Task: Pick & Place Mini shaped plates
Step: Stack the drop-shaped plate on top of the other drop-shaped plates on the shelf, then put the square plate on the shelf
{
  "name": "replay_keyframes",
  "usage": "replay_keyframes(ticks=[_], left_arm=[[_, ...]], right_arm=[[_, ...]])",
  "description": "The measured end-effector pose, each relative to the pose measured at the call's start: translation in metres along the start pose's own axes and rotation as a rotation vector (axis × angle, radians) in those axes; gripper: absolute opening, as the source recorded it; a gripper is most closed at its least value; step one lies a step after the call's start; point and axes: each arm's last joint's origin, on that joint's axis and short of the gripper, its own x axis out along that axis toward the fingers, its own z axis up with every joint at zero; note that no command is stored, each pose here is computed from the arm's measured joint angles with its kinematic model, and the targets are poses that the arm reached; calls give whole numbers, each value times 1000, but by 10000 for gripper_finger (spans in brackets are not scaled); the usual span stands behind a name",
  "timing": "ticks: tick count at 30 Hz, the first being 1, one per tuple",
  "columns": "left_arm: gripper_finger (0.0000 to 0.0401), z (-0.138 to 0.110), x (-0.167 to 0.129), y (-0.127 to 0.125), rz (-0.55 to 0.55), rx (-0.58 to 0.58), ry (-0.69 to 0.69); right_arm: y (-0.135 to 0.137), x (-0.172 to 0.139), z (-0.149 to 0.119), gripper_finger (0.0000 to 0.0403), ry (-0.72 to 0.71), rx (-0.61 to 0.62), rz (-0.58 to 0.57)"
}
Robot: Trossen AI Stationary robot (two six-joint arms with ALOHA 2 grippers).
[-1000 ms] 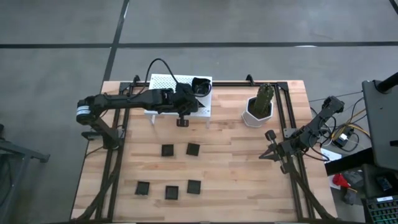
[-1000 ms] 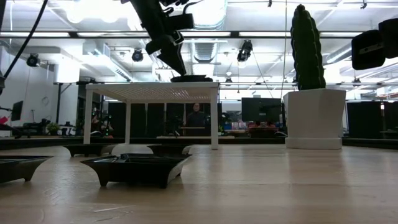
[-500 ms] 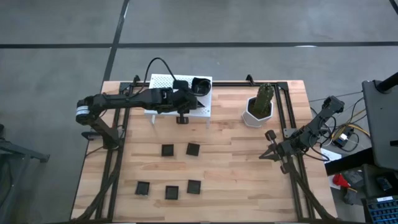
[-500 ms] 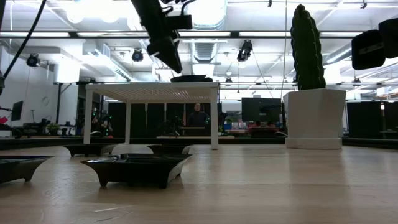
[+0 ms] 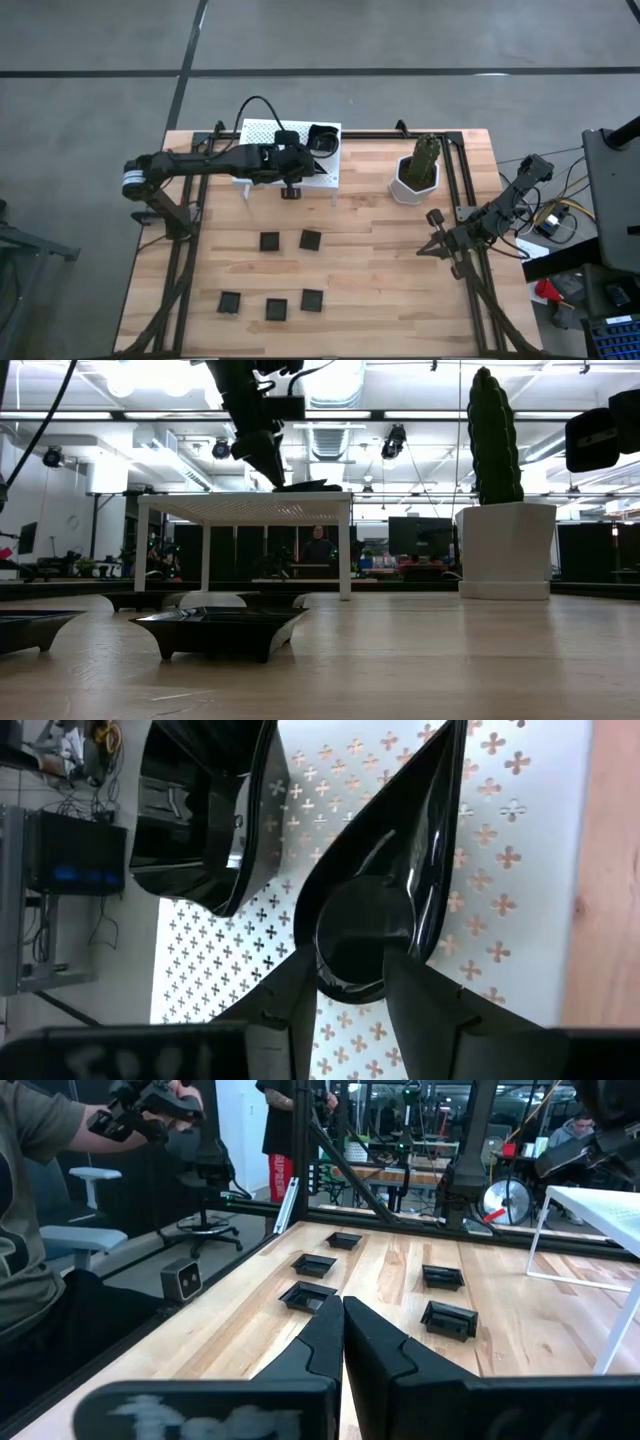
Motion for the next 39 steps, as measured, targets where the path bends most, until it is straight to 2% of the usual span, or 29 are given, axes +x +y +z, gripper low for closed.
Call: replay_keyframes(ticks=[10, 19, 25, 31, 39], left_arm=[[115, -2, -3, -1, 32, -1, 29], [115, -5, -33, -22, -24, -29, 29], [115, -11, -61, -50, -92, -50, 55], [115, -13, -82, -88, -151, -73, 32], [115, -34, -87, -138, -197, -100, 60]], right_arm=[[0, 0, 0, 8, 0, -1, 0], [0, 0, 0, 8, 0, 0, 0], [0, 0, 0, 8, 0, -2, 0], [0, 0, 0, 8, 0, 0, 0], [0, 0, 0, 8, 0, -2, 0]])
